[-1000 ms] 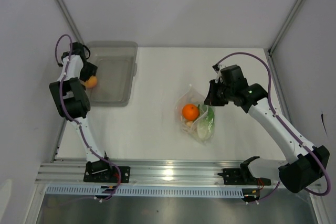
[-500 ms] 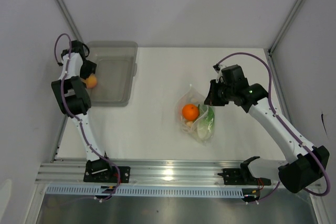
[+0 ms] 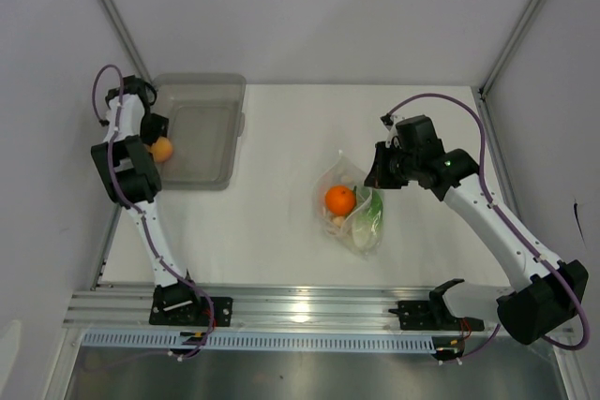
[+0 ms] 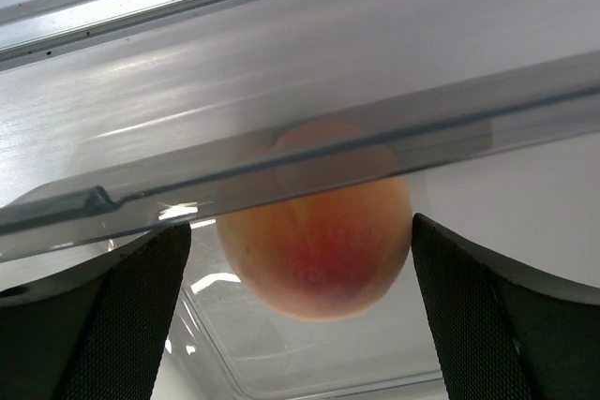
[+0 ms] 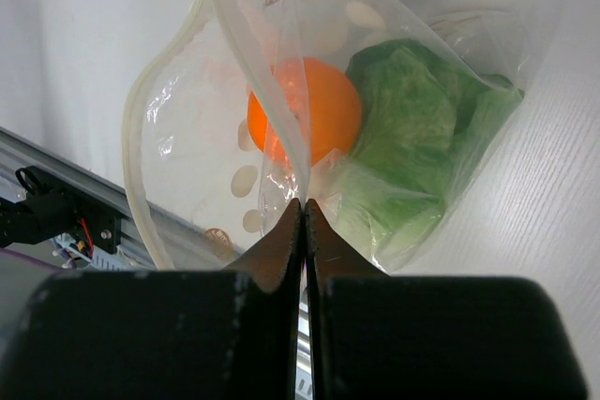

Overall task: Place the food in the zip-top bag and seal the zipper
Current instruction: Pick up the fake fruit from the bin, then place the fake fruit in the zipper food storage bag, then zip the zipper food storage bag at the center of the board.

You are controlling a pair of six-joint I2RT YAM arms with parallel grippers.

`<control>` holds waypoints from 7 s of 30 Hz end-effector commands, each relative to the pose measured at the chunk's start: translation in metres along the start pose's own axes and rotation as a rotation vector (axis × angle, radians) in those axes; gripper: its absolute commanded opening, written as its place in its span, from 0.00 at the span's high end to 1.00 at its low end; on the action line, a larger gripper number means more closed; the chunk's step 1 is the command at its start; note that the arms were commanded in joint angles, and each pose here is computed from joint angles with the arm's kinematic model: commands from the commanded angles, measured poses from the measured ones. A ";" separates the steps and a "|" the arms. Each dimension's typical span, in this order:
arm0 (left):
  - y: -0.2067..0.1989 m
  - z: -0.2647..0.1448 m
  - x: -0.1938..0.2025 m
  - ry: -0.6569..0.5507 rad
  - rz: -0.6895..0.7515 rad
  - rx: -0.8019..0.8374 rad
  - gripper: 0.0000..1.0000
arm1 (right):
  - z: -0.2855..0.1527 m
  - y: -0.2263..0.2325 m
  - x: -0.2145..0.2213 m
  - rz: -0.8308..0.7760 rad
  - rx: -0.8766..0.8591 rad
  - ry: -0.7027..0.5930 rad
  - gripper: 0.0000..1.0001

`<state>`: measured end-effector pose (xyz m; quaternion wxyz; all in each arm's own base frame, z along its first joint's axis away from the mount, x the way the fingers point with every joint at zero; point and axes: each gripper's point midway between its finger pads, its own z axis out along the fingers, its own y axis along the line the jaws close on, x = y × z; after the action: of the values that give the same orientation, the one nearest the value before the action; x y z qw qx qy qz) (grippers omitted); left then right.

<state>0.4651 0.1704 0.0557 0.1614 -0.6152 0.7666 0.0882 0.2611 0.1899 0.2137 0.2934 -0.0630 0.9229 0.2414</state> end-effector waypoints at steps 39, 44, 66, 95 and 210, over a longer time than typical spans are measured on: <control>-0.027 -0.177 0.083 0.084 0.101 0.476 0.55 | 0.011 -0.006 -0.010 0.032 0.038 -0.007 1.00; -0.019 -0.222 0.153 0.099 0.294 0.591 0.54 | 0.012 -0.006 -0.010 0.043 0.043 -0.005 1.00; 0.080 -0.411 0.411 0.479 0.975 1.324 0.49 | 0.007 -0.002 -0.021 0.049 0.053 -0.018 1.00; 0.083 -0.373 0.466 0.450 1.133 1.143 0.00 | -0.018 0.010 -0.032 0.046 0.027 -0.066 1.00; 0.125 -0.406 0.490 0.506 1.572 1.448 0.21 | -0.034 0.037 -0.002 0.662 -0.086 -0.223 1.00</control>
<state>0.1877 -0.3861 0.2348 0.1743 0.2766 0.8270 -0.4574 0.2288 0.2052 0.2294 0.2712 0.2440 0.8598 0.3572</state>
